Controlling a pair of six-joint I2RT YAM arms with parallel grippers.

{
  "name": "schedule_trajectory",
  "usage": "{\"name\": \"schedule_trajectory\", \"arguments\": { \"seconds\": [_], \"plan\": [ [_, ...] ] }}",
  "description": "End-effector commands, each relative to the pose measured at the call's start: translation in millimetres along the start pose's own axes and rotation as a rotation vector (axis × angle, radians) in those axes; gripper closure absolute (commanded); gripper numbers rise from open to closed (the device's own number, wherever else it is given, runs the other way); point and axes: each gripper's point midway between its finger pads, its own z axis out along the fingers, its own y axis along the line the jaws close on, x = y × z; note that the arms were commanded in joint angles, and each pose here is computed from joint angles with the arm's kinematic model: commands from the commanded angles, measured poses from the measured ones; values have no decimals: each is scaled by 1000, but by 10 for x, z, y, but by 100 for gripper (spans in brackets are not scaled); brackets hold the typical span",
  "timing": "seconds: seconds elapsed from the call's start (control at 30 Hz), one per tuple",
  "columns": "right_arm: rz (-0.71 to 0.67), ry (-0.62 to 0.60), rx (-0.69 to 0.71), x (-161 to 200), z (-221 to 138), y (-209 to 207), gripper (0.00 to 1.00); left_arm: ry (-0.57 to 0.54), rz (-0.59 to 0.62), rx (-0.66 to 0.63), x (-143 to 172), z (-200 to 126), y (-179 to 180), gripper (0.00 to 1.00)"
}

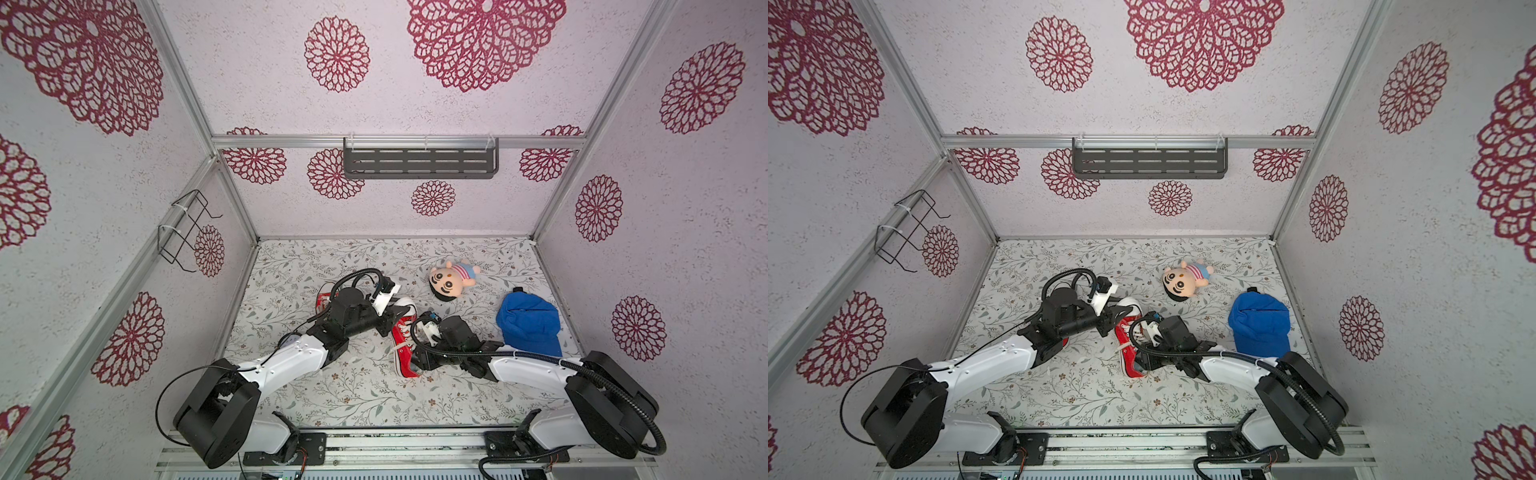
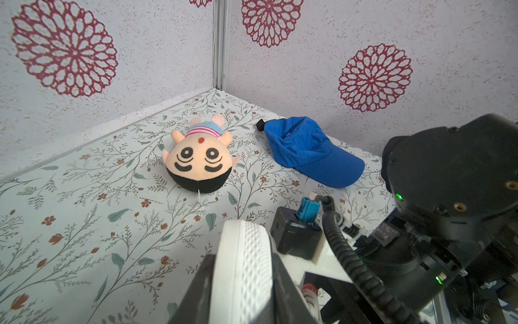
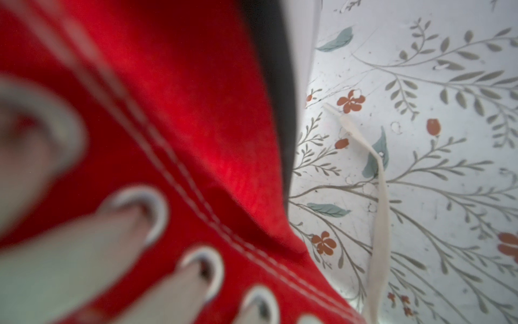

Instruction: Remove the insole from the shoe

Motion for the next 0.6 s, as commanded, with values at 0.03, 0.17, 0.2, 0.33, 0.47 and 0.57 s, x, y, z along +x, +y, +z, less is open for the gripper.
{"name": "schedule_trajectory", "arguments": {
  "seconds": [0.03, 0.17, 0.2, 0.33, 0.47, 0.57],
  "plan": [
    [-79, -75, -8, -223, 97, 141, 60, -52, 39, 187, -150, 23, -404, 100],
    [-86, -49, 3, -116, 93, 152, 61, -36, 27, 166, -131, 40, -365, 100],
    [-92, -48, -2, -97, 81, 173, 61, -35, 23, 162, -130, 41, -358, 100],
    [-103, -54, -25, -83, 17, 272, 62, -25, 6, 134, -116, 52, -304, 100],
    [-111, -70, -16, -130, -44, 316, 63, -15, -7, 123, -110, 61, -284, 100],
    [-112, -79, 2, -164, -77, 308, 64, -10, -10, 115, -105, 58, -272, 100]
  ]
}}
